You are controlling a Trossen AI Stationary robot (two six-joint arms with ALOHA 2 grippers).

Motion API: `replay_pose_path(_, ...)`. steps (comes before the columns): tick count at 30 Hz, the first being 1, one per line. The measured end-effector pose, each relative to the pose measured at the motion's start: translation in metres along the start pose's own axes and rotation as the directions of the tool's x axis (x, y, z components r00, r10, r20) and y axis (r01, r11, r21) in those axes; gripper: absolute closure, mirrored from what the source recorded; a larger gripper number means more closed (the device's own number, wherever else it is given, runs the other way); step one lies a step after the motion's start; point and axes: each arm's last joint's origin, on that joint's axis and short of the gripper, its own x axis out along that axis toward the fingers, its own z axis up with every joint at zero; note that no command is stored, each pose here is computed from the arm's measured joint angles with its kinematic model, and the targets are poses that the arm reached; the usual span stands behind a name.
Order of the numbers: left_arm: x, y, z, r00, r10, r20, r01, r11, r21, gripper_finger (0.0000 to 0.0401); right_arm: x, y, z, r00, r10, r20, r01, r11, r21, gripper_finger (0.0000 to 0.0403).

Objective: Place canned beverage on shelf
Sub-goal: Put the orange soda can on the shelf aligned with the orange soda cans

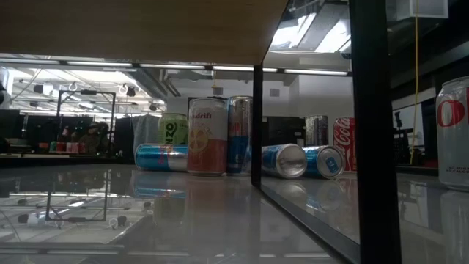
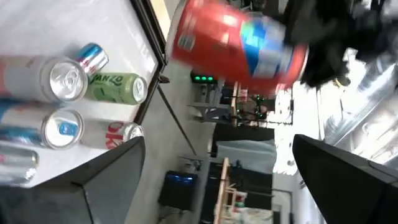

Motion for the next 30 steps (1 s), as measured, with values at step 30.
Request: replay_pose_path(30,-0.075,-0.074,-0.114,0.969,0.248,0.008,-0.248,0.962,0.115,0.0097,0.000,-0.016,0.007,0.991,-0.099,0.087,0.064,0.937,0.342,0.0008)
